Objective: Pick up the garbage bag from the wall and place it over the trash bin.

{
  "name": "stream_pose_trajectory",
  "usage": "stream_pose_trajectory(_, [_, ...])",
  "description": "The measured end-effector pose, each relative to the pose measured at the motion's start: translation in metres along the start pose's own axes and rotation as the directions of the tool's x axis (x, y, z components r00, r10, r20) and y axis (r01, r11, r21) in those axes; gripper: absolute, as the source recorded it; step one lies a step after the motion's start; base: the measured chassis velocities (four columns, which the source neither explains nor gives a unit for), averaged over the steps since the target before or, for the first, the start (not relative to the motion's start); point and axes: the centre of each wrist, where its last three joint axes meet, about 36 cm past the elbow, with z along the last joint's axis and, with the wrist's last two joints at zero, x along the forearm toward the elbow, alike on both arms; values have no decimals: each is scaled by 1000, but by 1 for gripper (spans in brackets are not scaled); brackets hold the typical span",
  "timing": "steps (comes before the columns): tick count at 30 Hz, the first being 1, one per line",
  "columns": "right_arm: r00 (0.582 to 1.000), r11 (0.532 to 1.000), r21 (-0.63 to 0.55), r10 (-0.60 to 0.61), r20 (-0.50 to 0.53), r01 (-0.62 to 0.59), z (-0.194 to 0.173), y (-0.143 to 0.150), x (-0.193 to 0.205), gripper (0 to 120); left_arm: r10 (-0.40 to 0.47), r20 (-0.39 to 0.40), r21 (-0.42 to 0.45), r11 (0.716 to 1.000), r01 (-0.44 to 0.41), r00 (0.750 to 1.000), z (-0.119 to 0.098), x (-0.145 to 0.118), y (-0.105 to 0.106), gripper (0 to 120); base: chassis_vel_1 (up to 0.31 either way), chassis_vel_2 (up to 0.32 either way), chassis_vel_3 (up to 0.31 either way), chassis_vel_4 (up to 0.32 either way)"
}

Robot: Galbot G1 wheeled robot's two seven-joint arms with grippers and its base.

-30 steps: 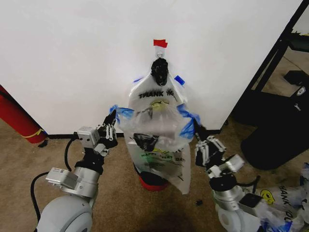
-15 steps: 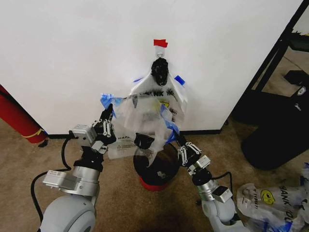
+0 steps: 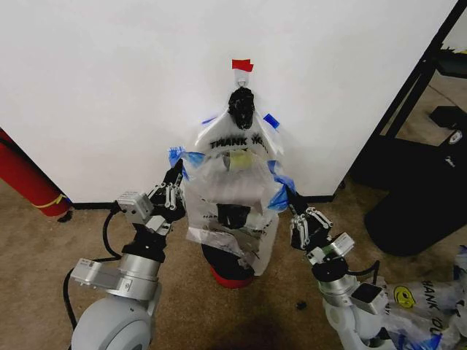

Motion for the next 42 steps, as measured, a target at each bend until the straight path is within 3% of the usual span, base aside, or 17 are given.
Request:
stream_pose_trajectory(8, [999, 999, 35, 25, -32, -24, 12, -10, 12, 0, -55, -25, 16, 998, 55, 998, 25, 1, 7, 0, 0, 0, 0, 0])
stream_pose_trajectory(14, [997, 998, 48, 55, -57, -52, 34, 1, 18, 0, -101, -21, 2, 995, 101, 995, 47, -5, 20, 0, 0, 0, 0, 0])
stream_pose_trajectory(27, [989, 991, 70, 122, -82, -116, 58, -1, 18, 0, -108, -53, 26, 994, 110, 993, 93, -18, 34, 0, 0, 0, 0, 0])
stream_pose_trajectory(36, [975, 996, 53, 79, -208, -69, 76, 8, 55, 0, -84, -119, 20, 996, 87, 989, 108, -2, 30, 0, 0, 0, 0, 0])
stream_pose_trajectory(42, [935, 998, 49, -13, -354, 33, 57, -1, 92, 0, -64, -212, -89, 995, 45, 975, 113, 31, 25, 0, 0, 0, 0, 0])
